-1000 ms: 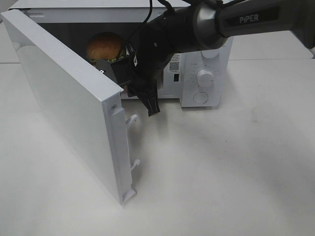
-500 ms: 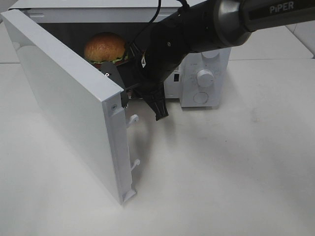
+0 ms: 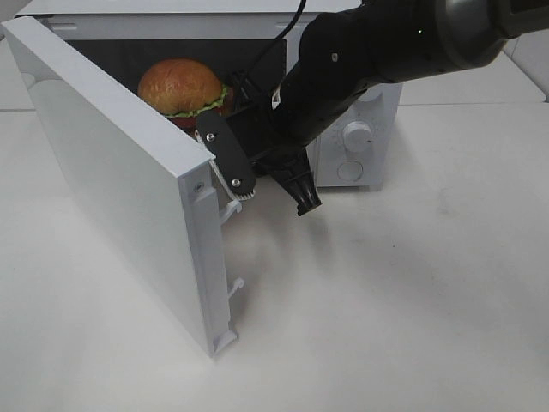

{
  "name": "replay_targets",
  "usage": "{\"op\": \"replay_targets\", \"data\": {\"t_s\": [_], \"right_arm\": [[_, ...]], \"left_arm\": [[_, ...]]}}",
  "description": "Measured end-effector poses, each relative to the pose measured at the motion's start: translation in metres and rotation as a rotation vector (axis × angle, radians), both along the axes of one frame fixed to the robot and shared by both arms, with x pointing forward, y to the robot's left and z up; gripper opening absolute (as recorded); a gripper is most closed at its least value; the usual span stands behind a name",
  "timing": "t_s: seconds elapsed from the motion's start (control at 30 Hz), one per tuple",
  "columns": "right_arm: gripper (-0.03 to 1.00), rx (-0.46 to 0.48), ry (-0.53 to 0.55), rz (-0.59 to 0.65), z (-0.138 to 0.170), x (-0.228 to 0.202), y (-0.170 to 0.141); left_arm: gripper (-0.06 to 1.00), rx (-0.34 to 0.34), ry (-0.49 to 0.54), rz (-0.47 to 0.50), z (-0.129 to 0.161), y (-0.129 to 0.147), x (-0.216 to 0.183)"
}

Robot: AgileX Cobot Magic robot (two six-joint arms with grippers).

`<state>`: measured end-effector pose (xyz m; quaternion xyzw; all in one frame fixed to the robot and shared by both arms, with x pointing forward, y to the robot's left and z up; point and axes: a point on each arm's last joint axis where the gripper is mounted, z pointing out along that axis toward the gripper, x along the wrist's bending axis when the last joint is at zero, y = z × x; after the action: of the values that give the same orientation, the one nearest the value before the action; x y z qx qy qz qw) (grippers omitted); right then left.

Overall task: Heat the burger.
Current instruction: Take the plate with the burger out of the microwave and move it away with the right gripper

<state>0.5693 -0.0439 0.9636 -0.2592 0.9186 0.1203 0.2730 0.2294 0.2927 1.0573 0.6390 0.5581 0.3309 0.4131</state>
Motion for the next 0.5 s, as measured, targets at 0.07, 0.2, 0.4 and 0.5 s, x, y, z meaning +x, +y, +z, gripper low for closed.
{"op": "replay_targets", "data": {"t_s": [0.07, 0.2, 0.4, 0.5], "right_arm": [[0.11, -0.002, 0.003, 0.017, 0.001, -0.003, -0.004], [0.11, -0.005, 0.011, 0.038, 0.003, -0.009, -0.011], [0.11, -0.014, 0.015, 0.064, 0.009, -0.026, -0.027], [0.11, -0.016, 0.020, 0.063, 0.011, -0.036, -0.035]], "left_arm": [[0.98, 0.000, 0.000, 0.000, 0.000, 0.000, 0.000], [0.98, 0.000, 0.000, 0.000, 0.000, 0.000, 0.000], [0.98, 0.000, 0.000, 0.000, 0.000, 0.000, 0.000], [0.98, 0.000, 0.000, 0.000, 0.000, 0.000, 0.000]]}}
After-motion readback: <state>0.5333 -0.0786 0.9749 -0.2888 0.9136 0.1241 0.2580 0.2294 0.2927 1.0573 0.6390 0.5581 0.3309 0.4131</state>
